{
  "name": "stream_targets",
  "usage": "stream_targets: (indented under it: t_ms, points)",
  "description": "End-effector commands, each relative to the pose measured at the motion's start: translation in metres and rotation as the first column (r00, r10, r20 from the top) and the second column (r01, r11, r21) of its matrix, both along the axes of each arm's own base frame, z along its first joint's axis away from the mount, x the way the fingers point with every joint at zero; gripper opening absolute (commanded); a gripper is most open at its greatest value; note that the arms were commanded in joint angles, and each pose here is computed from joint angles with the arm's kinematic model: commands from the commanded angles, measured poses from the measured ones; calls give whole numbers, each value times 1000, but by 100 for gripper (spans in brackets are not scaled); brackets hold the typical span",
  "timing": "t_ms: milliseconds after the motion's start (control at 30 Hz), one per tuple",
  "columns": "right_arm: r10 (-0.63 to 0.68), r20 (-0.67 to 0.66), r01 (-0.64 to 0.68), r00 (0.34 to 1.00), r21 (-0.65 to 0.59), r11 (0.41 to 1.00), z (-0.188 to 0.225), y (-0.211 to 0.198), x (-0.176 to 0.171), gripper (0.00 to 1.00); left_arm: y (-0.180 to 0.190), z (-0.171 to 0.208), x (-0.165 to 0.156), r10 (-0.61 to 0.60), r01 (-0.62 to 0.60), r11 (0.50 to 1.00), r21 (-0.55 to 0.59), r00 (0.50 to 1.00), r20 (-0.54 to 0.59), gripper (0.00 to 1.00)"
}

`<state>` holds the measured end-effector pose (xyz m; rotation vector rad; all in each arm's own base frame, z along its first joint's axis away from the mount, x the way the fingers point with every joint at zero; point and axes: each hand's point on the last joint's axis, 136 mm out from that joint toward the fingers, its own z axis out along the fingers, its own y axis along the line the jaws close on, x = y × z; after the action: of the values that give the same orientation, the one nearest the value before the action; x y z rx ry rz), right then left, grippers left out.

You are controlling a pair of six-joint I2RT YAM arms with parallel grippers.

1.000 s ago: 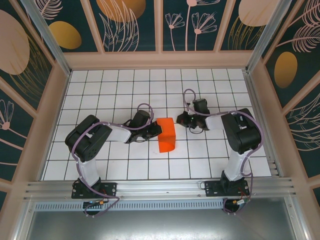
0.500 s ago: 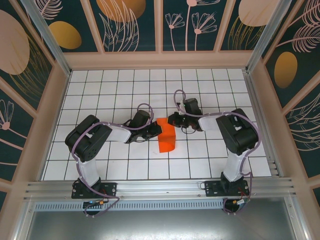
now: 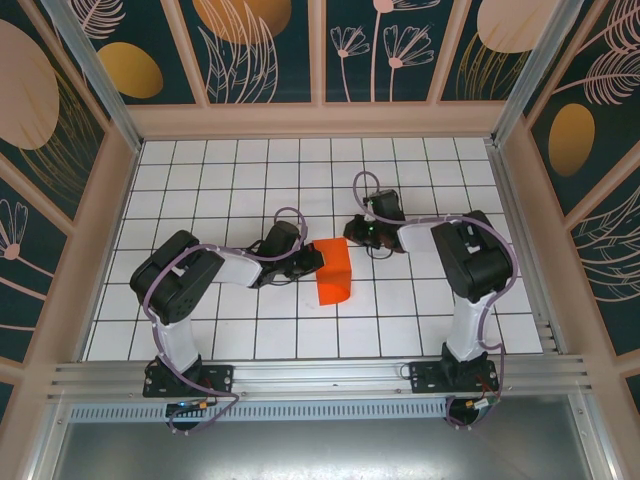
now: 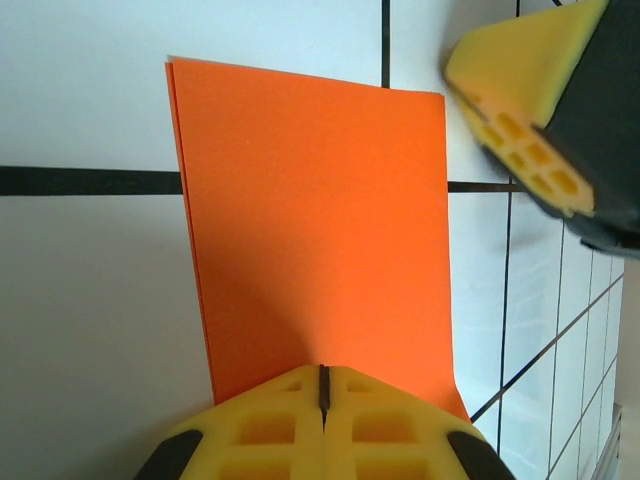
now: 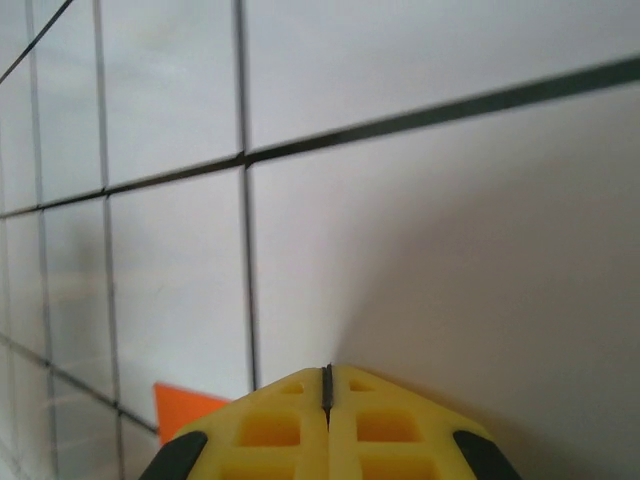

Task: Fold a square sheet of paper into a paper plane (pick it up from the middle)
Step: First fold in half a square sheet of paper at the center of the table.

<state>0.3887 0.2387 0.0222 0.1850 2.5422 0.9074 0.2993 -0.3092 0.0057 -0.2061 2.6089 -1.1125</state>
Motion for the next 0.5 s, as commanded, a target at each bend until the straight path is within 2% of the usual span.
stream_targets:
  t_ms: [0, 167, 333, 467]
  points:
    - [-83, 86, 89, 993, -61, 994, 26, -27, 13, 0, 88, -106, -77, 95, 30, 916, 401, 952, -290, 0]
    - [66, 69, -66, 995, 2, 998, 42, 0, -37, 0, 86, -105, -74, 91, 30, 917, 399, 955, -283, 0]
    - [179, -33, -177, 983, 48, 983, 29, 19, -94, 0, 85, -104, -73, 84, 34, 917, 398, 957, -277, 0]
    - [202, -55, -197, 978, 81, 977, 25, 22, -107, 0, 84, -103, -73, 75, 41, 919, 392, 958, -277, 0]
